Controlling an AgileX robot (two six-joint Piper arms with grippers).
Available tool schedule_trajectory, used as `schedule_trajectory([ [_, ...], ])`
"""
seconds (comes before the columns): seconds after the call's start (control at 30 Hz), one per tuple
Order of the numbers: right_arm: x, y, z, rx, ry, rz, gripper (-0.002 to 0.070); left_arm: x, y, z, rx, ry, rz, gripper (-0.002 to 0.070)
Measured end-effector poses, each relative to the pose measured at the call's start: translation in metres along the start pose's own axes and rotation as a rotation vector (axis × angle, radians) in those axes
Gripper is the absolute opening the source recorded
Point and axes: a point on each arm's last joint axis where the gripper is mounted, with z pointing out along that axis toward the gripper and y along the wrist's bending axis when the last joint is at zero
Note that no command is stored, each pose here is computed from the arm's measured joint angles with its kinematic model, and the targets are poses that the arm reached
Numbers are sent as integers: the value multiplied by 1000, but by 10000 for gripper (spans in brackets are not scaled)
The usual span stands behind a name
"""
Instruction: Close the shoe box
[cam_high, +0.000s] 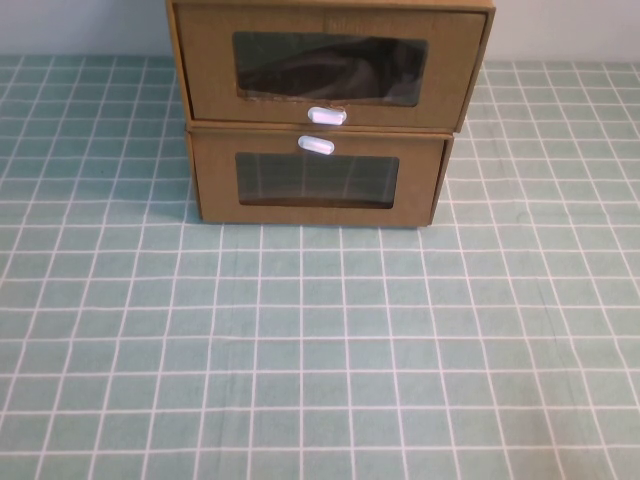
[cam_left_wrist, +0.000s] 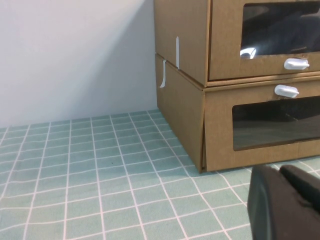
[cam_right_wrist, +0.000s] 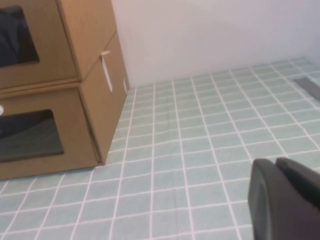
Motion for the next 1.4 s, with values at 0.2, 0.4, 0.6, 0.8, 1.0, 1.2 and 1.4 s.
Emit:
schedule_trajectory([
  [0.2, 7, 0, -2, 3, 33, -4, -11, 0, 0, 0, 0, 0, 0, -5],
  [0.4, 20, 0, -3, -9, 178, -46, -11, 0, 0, 0, 0, 0, 0, -5],
  [0.6, 26, 1, -4, -15, 240, -54, -12, 0, 0, 0, 0, 0, 0, -5],
  [0.8, 26, 1, -4, -16, 240, -51, -11, 0, 0, 0, 0, 0, 0, -5],
  [1.0, 26, 1, -4, -16, 239, -50, -11, 0, 0, 0, 0, 0, 0, -5],
  [1.2, 26, 1, -4, -16, 239, -50, -11, 0, 0, 0, 0, 0, 0, -5],
  [1.4, 26, 1, -4, -16, 239, -50, -11, 0, 0, 0, -3, 0, 37, -5],
])
